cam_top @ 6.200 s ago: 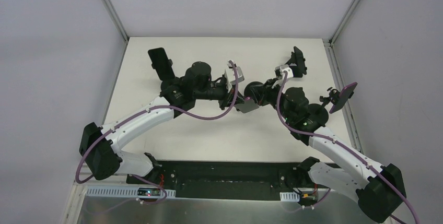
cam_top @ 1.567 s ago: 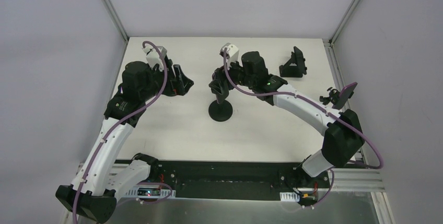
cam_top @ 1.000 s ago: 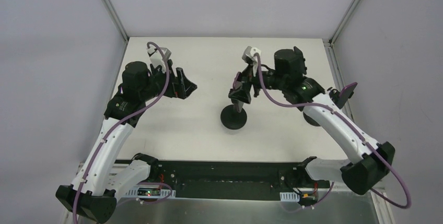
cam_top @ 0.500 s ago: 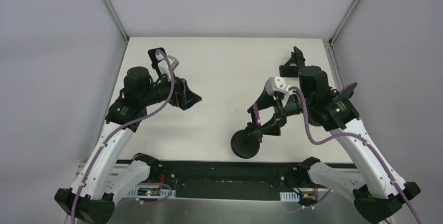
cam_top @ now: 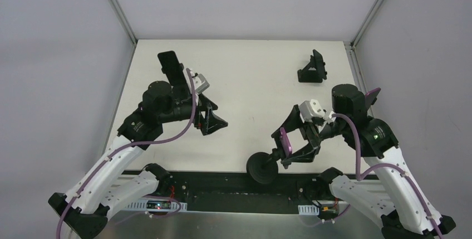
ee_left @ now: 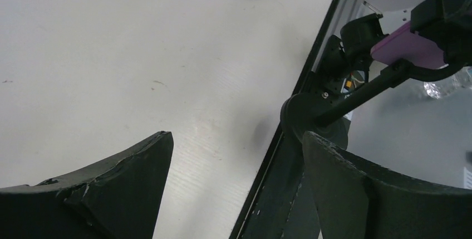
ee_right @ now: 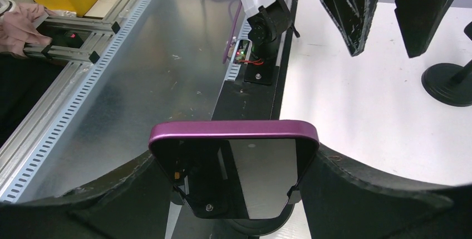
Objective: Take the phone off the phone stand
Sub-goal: Pick up the phone stand with the phone at the center of the board.
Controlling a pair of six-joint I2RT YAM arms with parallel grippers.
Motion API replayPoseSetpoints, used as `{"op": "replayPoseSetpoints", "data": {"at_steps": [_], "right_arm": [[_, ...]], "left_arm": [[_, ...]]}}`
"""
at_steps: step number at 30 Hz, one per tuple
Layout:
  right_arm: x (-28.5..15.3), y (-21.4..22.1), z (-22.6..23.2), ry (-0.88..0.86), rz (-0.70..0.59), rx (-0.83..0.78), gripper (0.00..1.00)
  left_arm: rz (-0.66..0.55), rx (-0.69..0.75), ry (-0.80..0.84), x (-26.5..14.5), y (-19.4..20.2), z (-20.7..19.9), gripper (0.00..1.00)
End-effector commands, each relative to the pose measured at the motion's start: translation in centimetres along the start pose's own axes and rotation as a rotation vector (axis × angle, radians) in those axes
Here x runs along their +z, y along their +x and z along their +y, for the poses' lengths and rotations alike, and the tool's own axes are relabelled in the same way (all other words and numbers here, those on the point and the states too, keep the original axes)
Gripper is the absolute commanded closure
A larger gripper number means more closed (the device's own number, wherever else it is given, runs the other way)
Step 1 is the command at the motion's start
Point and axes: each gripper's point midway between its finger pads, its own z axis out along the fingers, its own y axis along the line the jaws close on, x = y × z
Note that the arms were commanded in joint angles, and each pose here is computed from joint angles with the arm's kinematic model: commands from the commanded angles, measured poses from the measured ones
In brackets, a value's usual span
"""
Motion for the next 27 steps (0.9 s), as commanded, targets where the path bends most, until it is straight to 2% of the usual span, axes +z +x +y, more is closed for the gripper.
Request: {"op": "replayPoseSetpoints", "data": {"at_steps": [1,4,9,16,19,23,25,27], "right_arm": [[-0.2,-1.8,1.7,-0.080,-0.072,-0.095,1.00],[-0.2,-1.6,1.7,-0.082,-0.073,-0.083,1.00],[-0.2,-1.6,1.3,-0.061,-0.068,-0.086,1.00],[-0.8,0.2,-1.2,0.135,0.014,-0.122,1.00],[-0.8,0.0,-3.6,0.240,-0.014,-0.122,1.00],[0.0,-0.7,-5.7,0.253,-0.074,-0.081,1.00],[0.5,-0.9,-6.4,0.246,-0.072,-0.071,1.00],[1.0,-0.6,-7.1,0.253,-0.061,-0.071,1.00]], "left_arm": [[-0.088,0.093,0.171,0.3,-1.1,-3.2,0.12],[-0.139,0.155,0.249,0.1,-1.2,-4.9,0.12],[-0.132,0.173,0.278,0.4,-0.3,-5.5,0.12],[-0.106,0.155,0.299,1.3,0.0,-5.9,0.12],[-0.101,0.183,0.295,2.3,-0.1,-6.0,0.11],[-0.070,0.359,0.321,4.2,1.4,-6.9,0.07],[-0.102,0.449,0.354,4.8,1.5,-7.8,0.06],[-0.120,0.478,0.370,5.4,1.5,-8.3,0.05]]}}
